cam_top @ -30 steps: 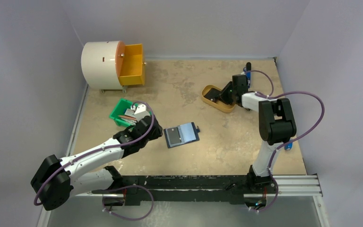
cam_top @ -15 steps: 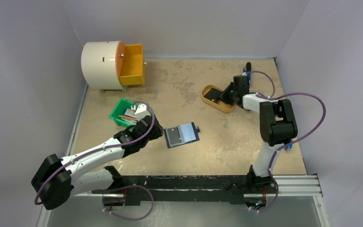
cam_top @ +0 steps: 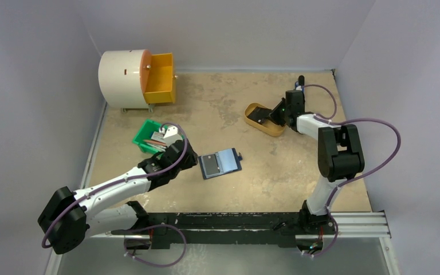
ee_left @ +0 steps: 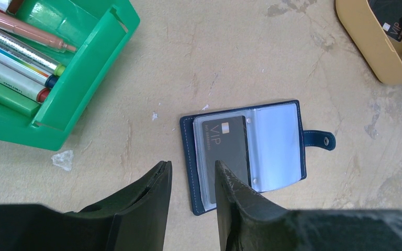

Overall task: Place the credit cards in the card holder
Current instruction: Pick up the credit card from the storage box, then adjust the card holder at the center of the board.

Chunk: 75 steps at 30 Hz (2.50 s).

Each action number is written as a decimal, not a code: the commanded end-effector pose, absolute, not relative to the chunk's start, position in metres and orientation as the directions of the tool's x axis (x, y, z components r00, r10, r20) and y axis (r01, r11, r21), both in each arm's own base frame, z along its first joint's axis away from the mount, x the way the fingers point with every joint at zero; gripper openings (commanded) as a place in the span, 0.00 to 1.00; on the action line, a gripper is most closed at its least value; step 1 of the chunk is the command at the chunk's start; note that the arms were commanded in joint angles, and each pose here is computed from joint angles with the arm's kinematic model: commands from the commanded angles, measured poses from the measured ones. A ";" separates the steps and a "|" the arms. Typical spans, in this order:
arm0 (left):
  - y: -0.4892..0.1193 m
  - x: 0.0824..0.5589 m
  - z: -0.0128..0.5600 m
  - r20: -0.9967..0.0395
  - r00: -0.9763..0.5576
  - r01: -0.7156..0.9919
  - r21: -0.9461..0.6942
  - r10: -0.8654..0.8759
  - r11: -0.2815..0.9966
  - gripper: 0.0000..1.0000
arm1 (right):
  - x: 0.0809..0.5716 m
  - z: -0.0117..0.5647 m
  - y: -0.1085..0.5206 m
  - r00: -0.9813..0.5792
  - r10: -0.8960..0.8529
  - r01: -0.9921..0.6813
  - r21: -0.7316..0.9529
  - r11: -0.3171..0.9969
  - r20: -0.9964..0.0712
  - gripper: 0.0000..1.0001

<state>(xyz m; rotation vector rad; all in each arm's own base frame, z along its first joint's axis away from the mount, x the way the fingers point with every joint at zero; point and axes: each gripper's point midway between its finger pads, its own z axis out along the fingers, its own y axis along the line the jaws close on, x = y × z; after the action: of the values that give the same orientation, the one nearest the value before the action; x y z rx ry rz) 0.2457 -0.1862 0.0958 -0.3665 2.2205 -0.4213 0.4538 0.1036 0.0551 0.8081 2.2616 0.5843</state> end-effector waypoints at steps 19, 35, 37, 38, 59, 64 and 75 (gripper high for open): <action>-0.196 0.253 0.116 -0.688 -0.583 -0.096 -0.470 -0.432 0.877 0.35 | 0.465 0.121 0.107 -0.528 0.721 0.322 0.679 0.659 -0.449 0.00; -0.194 0.253 0.131 -0.687 -0.556 -0.095 -0.506 -0.467 0.858 0.35 | 0.462 0.218 0.120 -0.421 0.893 0.449 0.820 0.355 -0.155 0.00; -0.192 0.252 0.132 -0.687 -0.550 -0.097 -0.513 -0.475 0.853 0.35 | 0.459 0.231 0.122 -0.425 0.893 0.427 0.837 0.344 -0.150 0.00; -0.192 0.252 0.133 -0.686 -0.547 -0.098 -0.517 -0.480 0.850 0.35 | 0.461 0.239 0.121 -0.419 0.894 0.410 0.845 0.345 -0.162 0.00; -0.250 0.258 0.104 -0.684 -0.654 0.028 -0.447 -0.322 0.894 0.39 | 0.257 0.155 0.215 -0.823 0.041 -0.371 0.591 0.717 -0.566 0.00; -0.236 0.260 0.077 -0.684 -0.672 -0.043 -0.345 -0.283 0.938 0.39 | 0.260 0.129 0.219 -0.861 0.051 -0.319 0.617 0.719 -0.506 0.00; -0.234 0.265 0.044 -0.683 -0.711 -0.031 -0.209 -0.168 0.977 0.37 | 0.251 0.105 0.219 -0.889 0.068 -0.264 0.627 0.733 -0.453 0.00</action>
<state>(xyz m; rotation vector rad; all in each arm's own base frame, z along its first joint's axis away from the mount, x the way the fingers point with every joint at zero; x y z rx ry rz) 0.2503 -0.2256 0.0307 -0.1722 2.4082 -0.2488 0.2536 0.2141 0.0979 -0.1413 2.5241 0.9641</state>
